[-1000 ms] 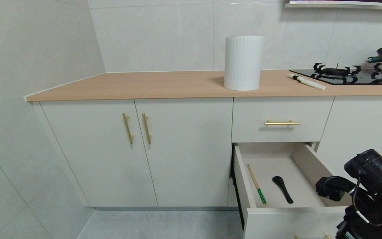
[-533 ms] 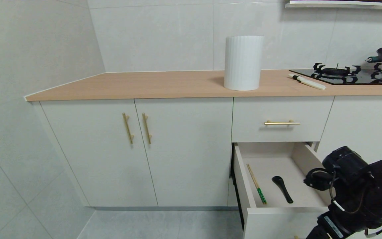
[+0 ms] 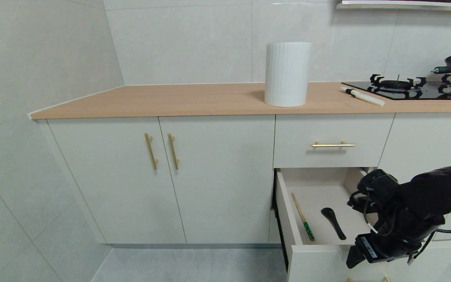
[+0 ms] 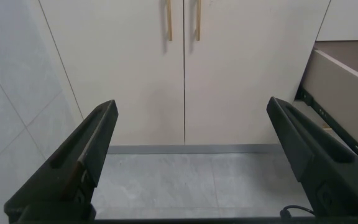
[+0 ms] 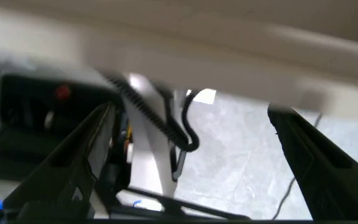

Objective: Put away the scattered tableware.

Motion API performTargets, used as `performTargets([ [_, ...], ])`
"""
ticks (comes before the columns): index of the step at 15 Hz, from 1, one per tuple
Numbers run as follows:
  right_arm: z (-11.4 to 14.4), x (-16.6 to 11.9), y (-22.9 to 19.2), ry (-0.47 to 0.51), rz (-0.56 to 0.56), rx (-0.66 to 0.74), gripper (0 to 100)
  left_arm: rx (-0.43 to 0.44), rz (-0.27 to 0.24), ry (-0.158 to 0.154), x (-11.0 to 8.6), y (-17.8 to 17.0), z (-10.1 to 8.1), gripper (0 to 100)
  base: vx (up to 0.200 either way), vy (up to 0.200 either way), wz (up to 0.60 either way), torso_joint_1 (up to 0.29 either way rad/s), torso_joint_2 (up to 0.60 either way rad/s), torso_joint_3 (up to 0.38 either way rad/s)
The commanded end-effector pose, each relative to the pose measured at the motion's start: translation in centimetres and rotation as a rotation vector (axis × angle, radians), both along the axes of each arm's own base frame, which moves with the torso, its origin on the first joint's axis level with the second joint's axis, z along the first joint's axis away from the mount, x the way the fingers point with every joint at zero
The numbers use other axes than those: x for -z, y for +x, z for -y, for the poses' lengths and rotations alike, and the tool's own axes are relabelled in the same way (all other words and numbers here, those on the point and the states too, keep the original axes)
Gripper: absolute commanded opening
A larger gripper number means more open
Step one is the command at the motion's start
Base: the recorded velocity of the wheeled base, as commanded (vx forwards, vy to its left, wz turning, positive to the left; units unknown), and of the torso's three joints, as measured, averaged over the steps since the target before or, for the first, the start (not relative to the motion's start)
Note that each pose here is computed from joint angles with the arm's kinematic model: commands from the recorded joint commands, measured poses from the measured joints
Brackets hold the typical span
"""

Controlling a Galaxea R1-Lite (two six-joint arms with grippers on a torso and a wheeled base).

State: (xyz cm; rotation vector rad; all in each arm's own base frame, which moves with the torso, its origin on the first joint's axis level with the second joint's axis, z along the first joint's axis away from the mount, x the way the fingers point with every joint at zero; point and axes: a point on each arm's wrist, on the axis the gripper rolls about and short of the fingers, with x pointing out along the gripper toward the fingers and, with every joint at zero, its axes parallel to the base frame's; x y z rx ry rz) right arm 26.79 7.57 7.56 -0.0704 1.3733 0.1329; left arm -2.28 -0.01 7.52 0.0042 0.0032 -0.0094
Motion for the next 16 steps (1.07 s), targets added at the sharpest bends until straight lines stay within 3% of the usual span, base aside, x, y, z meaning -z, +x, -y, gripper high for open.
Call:
performTargets([
  [1,-0.1,0.6,0.9,0.009,0.022,0.026,100,0.000,0.000,0.000,0.0,0.0,0.0,100,0.000,0.000,0.00,0.000,0.00,0.000],
  [16,0.6,3.4,8.3,0.112,0.360,0.192,100,0.000,0.000,0.000,0.0,0.0,0.0,100,0.000,0.000,0.00,0.000,0.00,0.000],
])
